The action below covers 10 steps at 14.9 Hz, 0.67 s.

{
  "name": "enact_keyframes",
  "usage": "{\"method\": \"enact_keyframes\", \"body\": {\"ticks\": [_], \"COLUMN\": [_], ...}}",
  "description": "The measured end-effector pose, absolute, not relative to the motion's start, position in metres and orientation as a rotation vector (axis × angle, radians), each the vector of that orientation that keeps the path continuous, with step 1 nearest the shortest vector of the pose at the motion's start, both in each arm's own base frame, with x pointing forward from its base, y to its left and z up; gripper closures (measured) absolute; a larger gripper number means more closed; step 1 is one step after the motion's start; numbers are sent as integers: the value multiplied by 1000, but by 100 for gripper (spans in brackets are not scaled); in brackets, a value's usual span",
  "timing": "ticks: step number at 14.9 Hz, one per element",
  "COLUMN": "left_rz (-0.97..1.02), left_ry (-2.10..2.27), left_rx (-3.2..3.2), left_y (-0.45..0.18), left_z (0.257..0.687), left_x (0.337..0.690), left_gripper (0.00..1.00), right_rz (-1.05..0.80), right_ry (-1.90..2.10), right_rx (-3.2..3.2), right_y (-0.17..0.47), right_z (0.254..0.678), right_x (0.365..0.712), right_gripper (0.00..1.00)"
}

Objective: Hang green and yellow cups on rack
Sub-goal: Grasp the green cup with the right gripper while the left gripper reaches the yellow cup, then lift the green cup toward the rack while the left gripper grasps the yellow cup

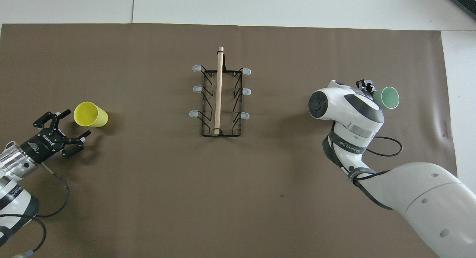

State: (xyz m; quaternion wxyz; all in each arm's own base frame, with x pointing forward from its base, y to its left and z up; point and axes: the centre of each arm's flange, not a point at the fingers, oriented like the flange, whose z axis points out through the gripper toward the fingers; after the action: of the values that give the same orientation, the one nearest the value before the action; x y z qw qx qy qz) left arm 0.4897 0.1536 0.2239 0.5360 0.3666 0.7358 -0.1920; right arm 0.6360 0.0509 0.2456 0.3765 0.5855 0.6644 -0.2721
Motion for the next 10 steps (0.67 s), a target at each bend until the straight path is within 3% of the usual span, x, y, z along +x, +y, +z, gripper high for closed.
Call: {"method": "enact_keyframes", "body": {"ticks": [6,10], "left_rz": [-452,-456], "left_ry": [1774,1767], "left_rx": [842,816], "left_y": [133,121], "left_z": [214,213], "left_x": [497,501], "left_gripper": [0,0], "right_rz": [-583,-394], "right_ry": [1681,1690], "right_rx": [1629,1866], "right_y": [57,78], "right_z": [311,348], "right_x": [653,653], "right_gripper": [35,35]}}
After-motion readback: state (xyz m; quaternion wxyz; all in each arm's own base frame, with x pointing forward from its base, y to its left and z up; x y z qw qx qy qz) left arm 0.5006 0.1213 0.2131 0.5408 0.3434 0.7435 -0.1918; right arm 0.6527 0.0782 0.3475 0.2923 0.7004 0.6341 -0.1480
